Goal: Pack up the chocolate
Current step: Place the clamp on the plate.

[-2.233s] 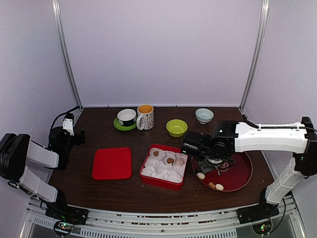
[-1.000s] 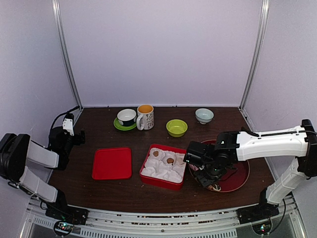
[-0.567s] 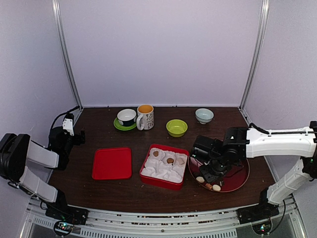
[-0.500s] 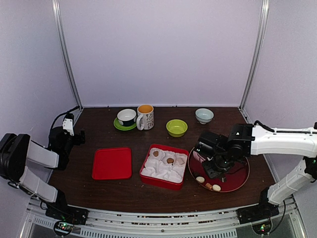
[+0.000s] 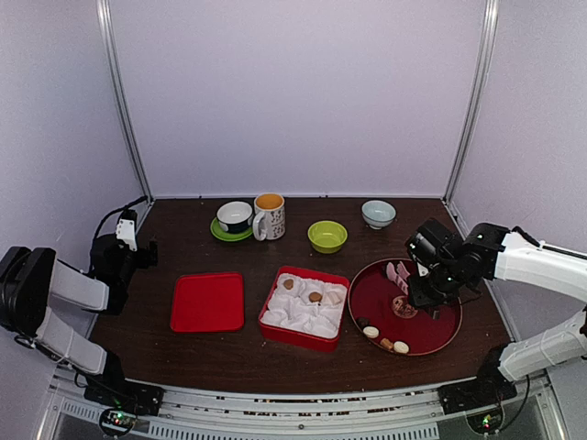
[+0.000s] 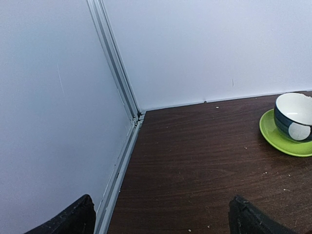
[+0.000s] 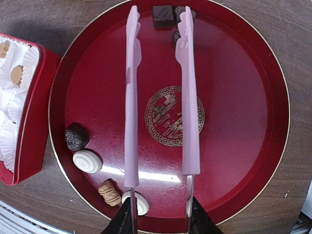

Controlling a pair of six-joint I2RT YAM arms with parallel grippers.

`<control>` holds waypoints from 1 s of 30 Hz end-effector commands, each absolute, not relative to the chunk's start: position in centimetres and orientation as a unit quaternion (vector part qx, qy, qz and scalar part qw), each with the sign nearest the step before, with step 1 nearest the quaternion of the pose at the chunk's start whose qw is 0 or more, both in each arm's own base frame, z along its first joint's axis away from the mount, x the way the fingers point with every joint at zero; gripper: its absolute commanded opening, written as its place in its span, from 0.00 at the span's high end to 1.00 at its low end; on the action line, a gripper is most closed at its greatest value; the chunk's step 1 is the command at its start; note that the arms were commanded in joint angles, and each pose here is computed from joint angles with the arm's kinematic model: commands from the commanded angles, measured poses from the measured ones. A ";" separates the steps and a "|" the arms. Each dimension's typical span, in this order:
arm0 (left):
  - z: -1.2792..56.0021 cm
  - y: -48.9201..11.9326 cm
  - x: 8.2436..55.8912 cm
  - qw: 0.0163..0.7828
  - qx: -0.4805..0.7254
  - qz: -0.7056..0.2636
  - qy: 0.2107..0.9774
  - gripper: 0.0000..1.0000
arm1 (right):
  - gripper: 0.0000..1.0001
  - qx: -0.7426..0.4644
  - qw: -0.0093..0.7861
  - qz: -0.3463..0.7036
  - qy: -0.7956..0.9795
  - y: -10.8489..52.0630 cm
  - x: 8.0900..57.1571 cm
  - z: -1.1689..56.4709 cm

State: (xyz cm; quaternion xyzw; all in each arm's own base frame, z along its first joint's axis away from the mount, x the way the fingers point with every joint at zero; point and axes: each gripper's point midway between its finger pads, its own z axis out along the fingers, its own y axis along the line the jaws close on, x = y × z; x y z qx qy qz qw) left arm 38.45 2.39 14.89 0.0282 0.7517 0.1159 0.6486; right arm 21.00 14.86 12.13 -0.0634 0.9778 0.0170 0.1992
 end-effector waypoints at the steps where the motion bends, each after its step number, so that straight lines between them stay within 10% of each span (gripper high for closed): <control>1: 16.5 2.6 38.8 0.672 0.022 0.116 0.731 0.02 | 0.66 -0.056 0.212 0.042 0.975 14.9 22.0 12.4; 30: 16.5 2.6 38.8 0.672 0.022 0.116 0.731 0.02 | 0.54 -0.097 0.198 0.025 0.975 15.5 25.7 11.1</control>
